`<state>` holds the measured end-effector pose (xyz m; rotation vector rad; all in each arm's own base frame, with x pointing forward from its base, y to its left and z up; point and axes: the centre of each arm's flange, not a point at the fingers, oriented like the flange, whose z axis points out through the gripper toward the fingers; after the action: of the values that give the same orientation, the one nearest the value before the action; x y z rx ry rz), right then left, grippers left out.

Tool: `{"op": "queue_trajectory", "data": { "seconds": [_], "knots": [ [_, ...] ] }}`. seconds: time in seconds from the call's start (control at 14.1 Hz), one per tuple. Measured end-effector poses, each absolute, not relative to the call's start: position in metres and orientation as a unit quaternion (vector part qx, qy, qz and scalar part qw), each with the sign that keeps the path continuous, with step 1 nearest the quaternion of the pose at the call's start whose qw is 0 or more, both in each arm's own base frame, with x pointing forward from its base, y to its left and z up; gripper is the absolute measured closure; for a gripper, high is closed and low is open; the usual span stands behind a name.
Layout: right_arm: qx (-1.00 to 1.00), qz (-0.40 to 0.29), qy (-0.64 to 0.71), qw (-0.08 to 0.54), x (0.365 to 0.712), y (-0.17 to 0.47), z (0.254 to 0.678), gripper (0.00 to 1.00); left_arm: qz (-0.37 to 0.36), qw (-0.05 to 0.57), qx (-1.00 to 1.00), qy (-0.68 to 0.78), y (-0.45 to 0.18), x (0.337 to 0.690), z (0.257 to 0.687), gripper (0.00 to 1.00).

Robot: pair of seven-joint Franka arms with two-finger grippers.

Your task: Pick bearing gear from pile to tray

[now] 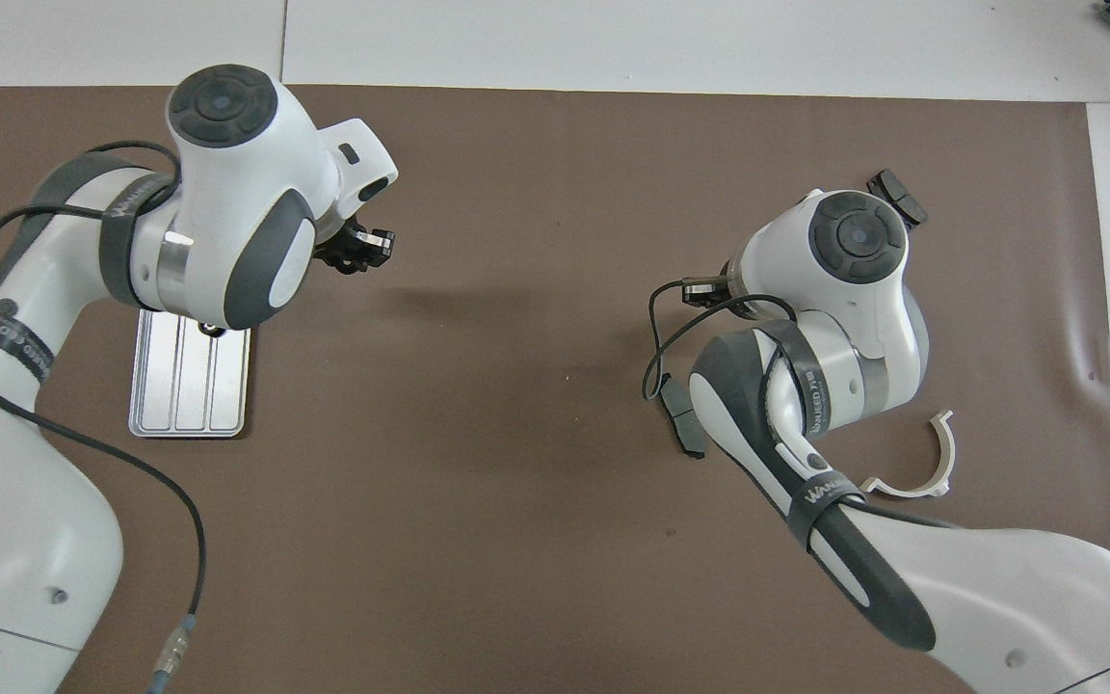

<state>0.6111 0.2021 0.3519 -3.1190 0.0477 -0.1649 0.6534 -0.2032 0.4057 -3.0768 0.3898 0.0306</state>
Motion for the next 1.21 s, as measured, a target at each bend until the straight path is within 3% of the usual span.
{"op": "queue_trajectory", "data": {
  "seconds": [0.5, 0.85, 1.21],
  "knots": [
    [-0.994, -0.071, 0.076, 0.037, 0.567, 0.321, 0.352, 0.77, 0.057, 0.011, -0.975, 0.212, -0.033, 0.647, 0.386, 0.65],
    [-0.994, -0.059, 0.089, 0.037, 0.537, 0.385, 0.325, 0.77, 0.03, 0.01, -0.973, 0.227, 0.015, 0.613, 0.334, 0.65],
    [-0.993, -0.06, 0.091, 0.036, 0.54, 0.386, 0.306, 0.77, 0.04, 0.006, -0.971, 0.237, 0.032, 0.583, 0.317, 0.65]
  ]
}}
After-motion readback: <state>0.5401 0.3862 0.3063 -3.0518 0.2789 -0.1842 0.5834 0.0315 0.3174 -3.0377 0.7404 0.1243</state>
